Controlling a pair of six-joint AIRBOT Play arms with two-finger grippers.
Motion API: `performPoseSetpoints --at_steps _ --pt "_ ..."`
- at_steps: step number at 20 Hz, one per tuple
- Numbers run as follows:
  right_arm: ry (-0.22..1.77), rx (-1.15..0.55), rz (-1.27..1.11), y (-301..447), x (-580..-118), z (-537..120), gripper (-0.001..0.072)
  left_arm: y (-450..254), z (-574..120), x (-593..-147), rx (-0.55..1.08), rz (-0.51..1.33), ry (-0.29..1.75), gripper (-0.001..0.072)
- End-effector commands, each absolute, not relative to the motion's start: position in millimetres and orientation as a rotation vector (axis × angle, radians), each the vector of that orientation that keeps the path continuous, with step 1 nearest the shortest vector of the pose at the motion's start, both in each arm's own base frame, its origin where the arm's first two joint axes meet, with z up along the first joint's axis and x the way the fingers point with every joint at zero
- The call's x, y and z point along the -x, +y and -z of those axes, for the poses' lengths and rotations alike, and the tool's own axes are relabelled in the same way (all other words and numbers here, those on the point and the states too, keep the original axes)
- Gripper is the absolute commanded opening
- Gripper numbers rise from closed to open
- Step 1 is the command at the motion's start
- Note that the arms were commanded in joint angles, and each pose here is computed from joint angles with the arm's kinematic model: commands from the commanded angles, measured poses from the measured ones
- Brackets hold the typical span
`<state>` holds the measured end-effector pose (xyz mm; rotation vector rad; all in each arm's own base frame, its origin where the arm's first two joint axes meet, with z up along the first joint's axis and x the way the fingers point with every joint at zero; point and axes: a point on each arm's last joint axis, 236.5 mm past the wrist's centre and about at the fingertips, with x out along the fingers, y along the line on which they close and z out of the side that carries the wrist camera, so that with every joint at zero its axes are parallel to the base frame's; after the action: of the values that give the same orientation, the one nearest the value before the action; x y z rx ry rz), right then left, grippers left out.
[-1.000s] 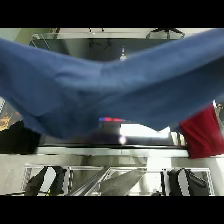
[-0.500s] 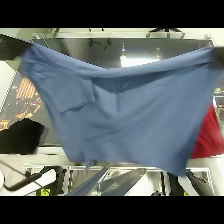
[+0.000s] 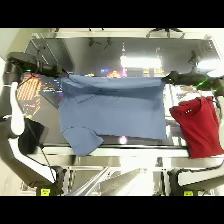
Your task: Fold the shirts.
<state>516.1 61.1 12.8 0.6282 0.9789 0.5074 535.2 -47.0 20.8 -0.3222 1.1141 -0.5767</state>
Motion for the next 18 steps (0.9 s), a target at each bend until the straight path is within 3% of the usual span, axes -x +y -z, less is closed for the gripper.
performPoseSetpoints --at_steps 1,6,16,17,18 --pt "1.09 -0.689 -0.503 64.5 -521.8 30.7 0.0019 -25.6 19.6 -540.5 0.303 0.493 1.241 0.0011" --pt "1.288 -0.403 -0.393 37.9 -483.2 76.5 0.0019 -7.7 36.2 -504.3 0.208 0.442 1.355 0.0011" --pt "1.347 -0.253 -0.277 47.5 -480.8 98.4 0.0022 -2.1 83.6 -478.5 0.137 0.405 1.459 0.0012" --pt "1.351 -0.27 -0.263 48.6 -480.7 97.8 0.0068 -2.7 83.1 -476.7 0.144 0.404 1.467 0.0013" --pt "1.35 -0.289 -0.247 48.1 -481.5 95.9 0.0243 -4.9 80.8 -472.2 0.154 0.408 1.485 0.0018"
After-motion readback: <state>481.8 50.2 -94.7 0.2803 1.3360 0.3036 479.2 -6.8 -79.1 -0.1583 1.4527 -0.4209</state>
